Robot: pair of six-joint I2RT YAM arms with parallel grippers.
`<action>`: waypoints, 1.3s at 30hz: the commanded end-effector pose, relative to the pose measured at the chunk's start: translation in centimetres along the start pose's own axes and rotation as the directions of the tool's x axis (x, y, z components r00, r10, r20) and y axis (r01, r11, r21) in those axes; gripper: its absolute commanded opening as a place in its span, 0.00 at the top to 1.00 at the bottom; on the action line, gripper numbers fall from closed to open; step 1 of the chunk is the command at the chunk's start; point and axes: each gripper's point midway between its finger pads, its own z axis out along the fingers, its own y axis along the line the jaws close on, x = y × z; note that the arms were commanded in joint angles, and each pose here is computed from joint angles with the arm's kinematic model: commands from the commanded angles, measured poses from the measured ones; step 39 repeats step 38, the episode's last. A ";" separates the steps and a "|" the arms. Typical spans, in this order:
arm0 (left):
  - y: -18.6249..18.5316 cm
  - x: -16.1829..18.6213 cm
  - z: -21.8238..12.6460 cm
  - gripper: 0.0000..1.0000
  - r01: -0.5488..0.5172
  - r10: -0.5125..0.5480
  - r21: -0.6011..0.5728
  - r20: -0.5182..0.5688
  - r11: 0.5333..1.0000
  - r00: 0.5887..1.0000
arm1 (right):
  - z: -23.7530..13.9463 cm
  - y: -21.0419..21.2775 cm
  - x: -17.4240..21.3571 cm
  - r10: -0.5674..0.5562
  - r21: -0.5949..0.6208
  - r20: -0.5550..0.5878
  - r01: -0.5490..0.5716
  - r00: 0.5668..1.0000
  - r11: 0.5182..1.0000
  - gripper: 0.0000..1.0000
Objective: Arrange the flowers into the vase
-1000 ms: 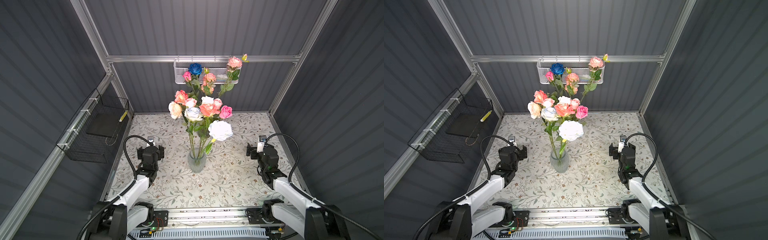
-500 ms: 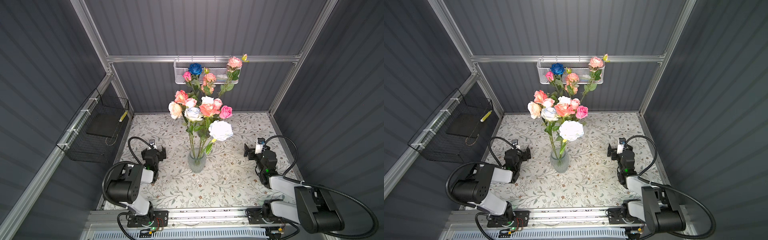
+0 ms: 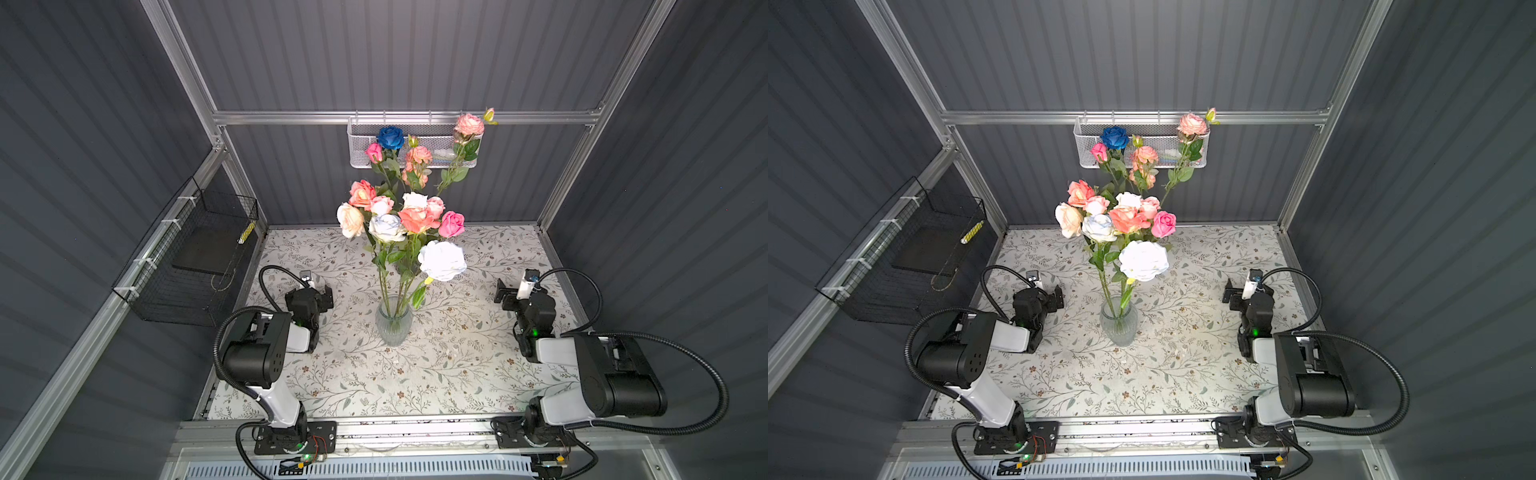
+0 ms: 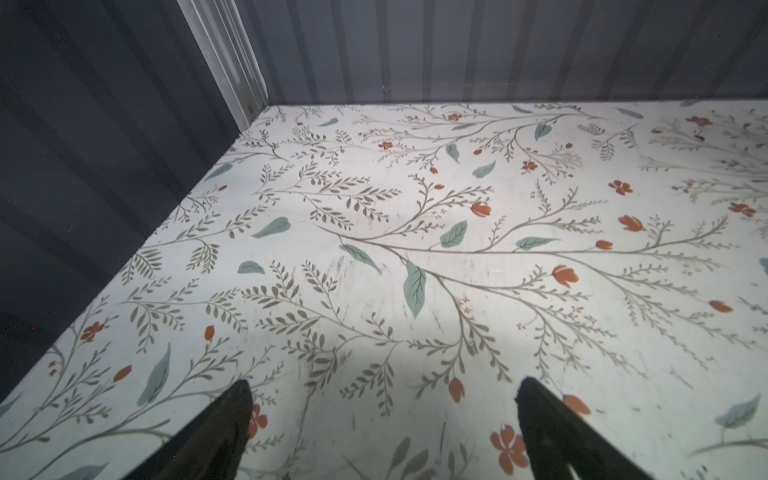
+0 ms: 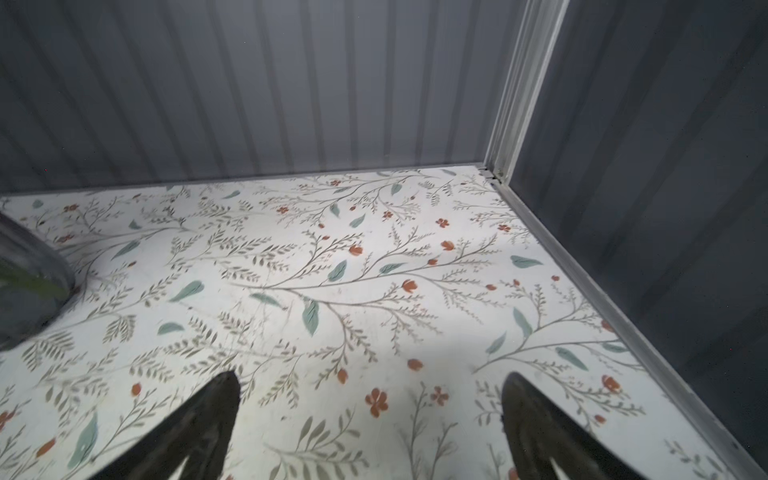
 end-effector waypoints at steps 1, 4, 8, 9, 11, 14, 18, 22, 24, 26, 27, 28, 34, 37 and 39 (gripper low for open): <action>0.2 0.4 0.1 0.00 -0.004 0.004 -0.003 -0.020 1.000 1.000 | -0.1 0.2 1.2 0.043 -0.026 -0.055 -0.044 0.998 0.999 0.01; 0.2 0.4 0.1 0.00 -0.005 0.005 -0.003 -0.019 1.000 1.000 | -0.1 0.2 1.1 0.043 -0.026 -0.049 -0.044 0.998 0.999 0.01; 0.2 0.4 0.1 0.00 -0.004 0.004 -0.003 -0.017 1.000 1.000 | -0.2 0.2 1.1 0.042 -0.026 -0.049 -0.043 0.998 0.999 0.01; 0.3 0.4 0.1 0.00 -0.004 0.004 -0.004 -0.016 1.000 1.000 | -0.2 0.2 1.1 0.042 -0.026 -0.047 -0.043 0.998 0.999 0.01; 0.2 0.3 0.1 0.00 -0.004 0.004 -0.003 -0.016 1.000 1.000 | -0.2 0.2 1.1 0.042 -0.026 -0.048 -0.043 0.998 0.999 0.01; 0.3 0.3 0.1 0.00 -0.004 0.004 -0.004 -0.015 1.000 1.000 | -0.2 0.4 1.2 0.037 -0.038 -0.051 -0.039 0.998 0.999 0.01; 0.2 0.3 0.1 0.00 -0.004 0.004 -0.003 -0.015 1.000 1.000 | -0.1 1.1 1.1 0.021 -0.077 -0.056 -0.025 0.998 0.997 0.01; 0.2 0.3 0.1 0.01 -0.003 0.003 -0.004 -0.016 1.000 1.000 | -0.1 1.1 1.2 0.021 -0.077 -0.058 -0.026 0.998 0.997 0.01; 0.3 0.4 0.1 0.01 -0.004 0.004 -0.004 -0.016 1.000 1.000 | -0.1 1.1 1.2 0.021 -0.077 -0.058 -0.025 0.998 0.997 0.01; 0.2 0.4 0.1 0.00 -0.004 0.004 -0.003 -0.016 1.000 1.000 | -0.1 1.1 1.2 0.021 -0.077 -0.058 -0.025 0.998 0.997 0.01; 0.3 0.4 0.1 0.00 -0.004 0.004 -0.004 -0.016 1.000 1.000 | -0.1 1.1 1.1 0.021 -0.077 -0.057 -0.025 0.998 0.997 0.01; 0.3 0.4 0.1 0.00 -0.004 0.004 -0.004 -0.016 1.000 1.000 | -0.1 1.1 1.1 0.021 -0.077 -0.055 -0.025 0.998 0.997 0.01; 0.2 0.4 0.1 0.00 -0.004 0.004 -0.003 -0.016 1.000 1.000 | 0.2 1.1 1.2 0.022 -0.077 -0.068 -0.027 0.997 0.997 0.01; 0.3 0.3 0.1 0.00 -0.003 0.003 -0.004 -0.014 1.000 1.000 | 0.0 1.2 1.2 0.022 -0.079 -0.064 -0.027 0.998 0.996 0.01; 0.3 0.4 0.1 0.01 -0.004 0.004 -0.004 -0.016 1.000 1.000 | -0.1 1.1 1.1 0.021 -0.079 -0.057 -0.025 0.998 0.997 0.01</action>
